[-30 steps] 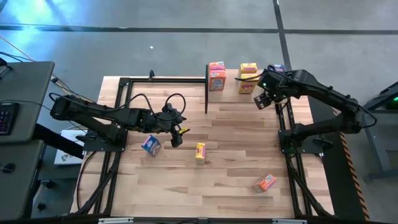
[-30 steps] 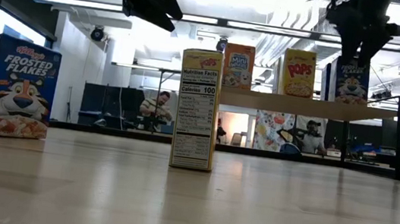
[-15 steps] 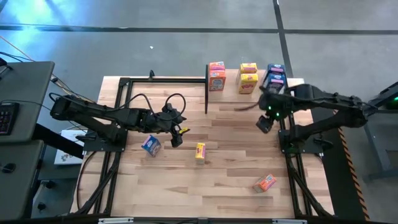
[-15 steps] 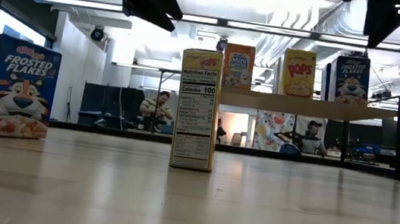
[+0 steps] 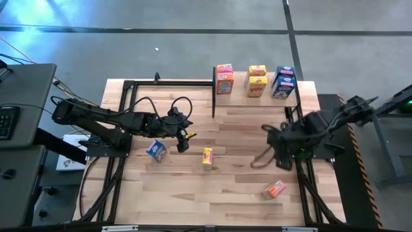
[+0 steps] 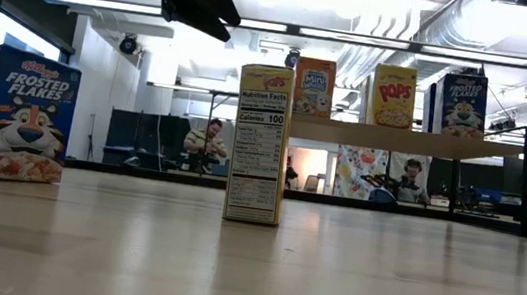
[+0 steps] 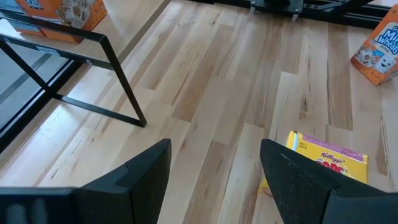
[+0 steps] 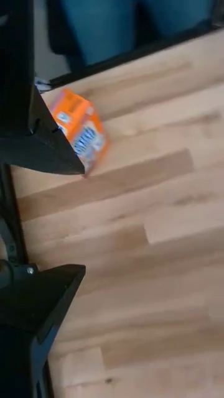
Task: Stack cereal on shelf
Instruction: Put the orange cereal box on the shelf aligned with the orange cereal boxes
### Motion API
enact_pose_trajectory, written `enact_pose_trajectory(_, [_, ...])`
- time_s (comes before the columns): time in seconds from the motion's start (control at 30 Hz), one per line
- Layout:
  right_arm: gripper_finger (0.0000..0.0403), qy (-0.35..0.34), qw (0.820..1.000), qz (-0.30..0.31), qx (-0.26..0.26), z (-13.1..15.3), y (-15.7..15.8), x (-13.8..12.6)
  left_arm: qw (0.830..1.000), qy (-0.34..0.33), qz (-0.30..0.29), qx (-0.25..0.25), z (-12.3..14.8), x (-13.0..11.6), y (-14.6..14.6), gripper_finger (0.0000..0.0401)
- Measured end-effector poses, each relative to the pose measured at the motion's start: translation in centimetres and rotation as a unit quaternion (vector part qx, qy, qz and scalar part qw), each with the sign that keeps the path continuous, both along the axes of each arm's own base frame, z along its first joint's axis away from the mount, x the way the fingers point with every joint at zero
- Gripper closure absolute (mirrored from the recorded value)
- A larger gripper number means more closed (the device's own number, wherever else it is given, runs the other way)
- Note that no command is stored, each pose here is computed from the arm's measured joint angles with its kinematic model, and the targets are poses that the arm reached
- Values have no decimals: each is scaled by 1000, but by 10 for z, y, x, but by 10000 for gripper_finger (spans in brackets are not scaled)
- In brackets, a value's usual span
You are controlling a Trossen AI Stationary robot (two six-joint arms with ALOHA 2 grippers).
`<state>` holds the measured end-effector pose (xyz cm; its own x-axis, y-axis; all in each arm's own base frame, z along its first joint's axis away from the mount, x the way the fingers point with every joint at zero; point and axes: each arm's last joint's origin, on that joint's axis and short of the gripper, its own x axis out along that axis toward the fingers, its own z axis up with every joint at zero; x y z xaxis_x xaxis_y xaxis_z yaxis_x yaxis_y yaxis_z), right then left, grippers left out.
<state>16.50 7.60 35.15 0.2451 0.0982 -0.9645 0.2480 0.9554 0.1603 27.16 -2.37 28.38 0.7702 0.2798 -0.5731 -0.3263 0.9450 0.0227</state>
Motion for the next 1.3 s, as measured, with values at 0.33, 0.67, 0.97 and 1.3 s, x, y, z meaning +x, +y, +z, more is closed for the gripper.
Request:
enact_pose_trajectory(0.33, [108,36,997,73,-21,-17,54,-4,1000,0,0,0,0,0,0,162])
enact_pose_trajectory(0.67, [105,49,983,172,-41,-42,107,-6,1000,0,0,0,0,0,0,162])
enact_pose_trajectory(0.97, [105,67,968,230,-76,-62,132,-6,1000,0,0,0,0,0,0,162])
enact_pose_trajectory(1.3, [105,94,957,253,-102,-87,149,4,1000,0,0,0,0,0,0,162])
